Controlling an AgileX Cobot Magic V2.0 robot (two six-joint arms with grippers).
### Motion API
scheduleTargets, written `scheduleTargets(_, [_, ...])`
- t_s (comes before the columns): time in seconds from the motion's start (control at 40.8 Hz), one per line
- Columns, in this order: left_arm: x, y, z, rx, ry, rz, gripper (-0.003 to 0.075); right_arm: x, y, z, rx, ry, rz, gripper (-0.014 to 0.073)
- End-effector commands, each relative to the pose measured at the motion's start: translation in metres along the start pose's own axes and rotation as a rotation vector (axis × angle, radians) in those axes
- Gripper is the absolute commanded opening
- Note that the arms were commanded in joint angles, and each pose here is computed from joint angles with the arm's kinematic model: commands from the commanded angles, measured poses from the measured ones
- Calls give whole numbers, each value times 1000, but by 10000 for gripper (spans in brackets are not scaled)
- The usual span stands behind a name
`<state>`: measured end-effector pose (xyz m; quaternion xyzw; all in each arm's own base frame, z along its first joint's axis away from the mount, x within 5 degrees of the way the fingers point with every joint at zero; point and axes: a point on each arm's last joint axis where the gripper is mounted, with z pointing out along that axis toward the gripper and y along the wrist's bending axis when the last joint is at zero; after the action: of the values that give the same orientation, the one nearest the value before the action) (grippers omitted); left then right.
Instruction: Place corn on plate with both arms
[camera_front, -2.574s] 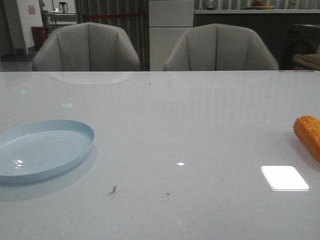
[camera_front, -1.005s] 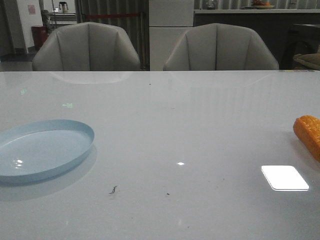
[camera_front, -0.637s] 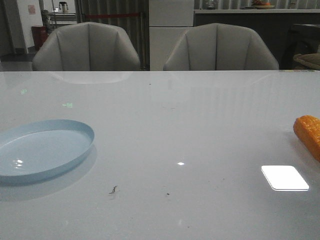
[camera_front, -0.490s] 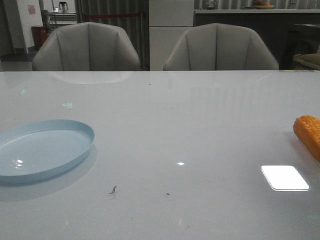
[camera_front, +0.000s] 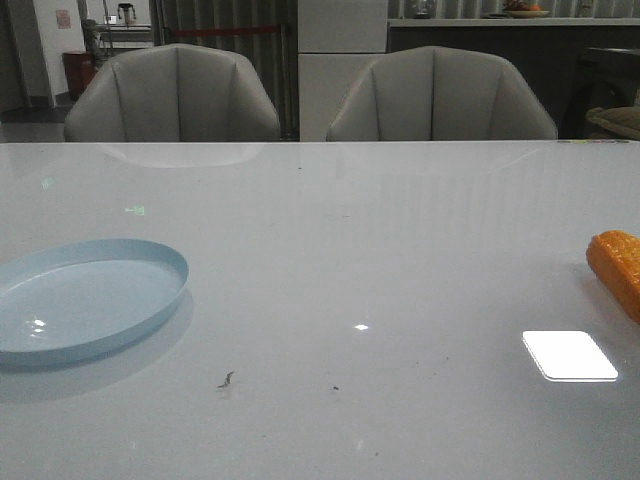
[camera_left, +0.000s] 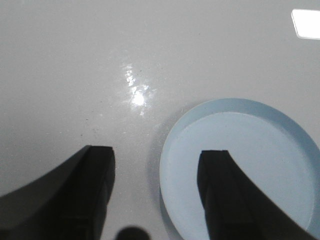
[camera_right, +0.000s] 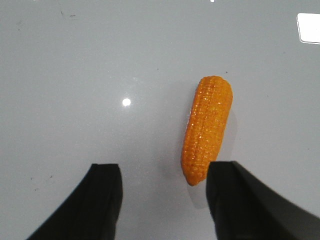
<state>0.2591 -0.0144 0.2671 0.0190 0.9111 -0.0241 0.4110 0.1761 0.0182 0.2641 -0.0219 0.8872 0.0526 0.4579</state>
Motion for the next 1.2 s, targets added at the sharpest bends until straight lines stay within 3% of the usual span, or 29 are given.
scheduleTargets(0.0, [-31, -1, 14, 9, 13, -15, 440, -17, 1, -5, -3, -98, 10, 488])
scheduleTargets(0.196, [-42, -1, 64, 14, 177, -17, 440, -17, 1, -5, -5, -98, 15, 488])
scheduleTargets(0.417, [-28, 0, 110, 14, 310, -20, 440, -16, 1, -5, -6, -88, 15, 488])
scheduleTargets(0.809, [-3, 0, 140, 16, 431, -30, 435, -16, 1, -5, -6, -85, 15, 488])
scheduleTargets(0.907, [-1, 0, 141, 17, 442, -32, 364, -16, 1, -5, -6, -85, 15, 488])
scheduleTargets(1.054, [5, 0, 145, 19, 486, -34, 94, -16, 1, -5, -6, -85, 15, 488])
scheduleTargets(1.176, [9, -1, 147, 27, 518, -53, 99, -16, 1, -5, -6, -85, 15, 488])
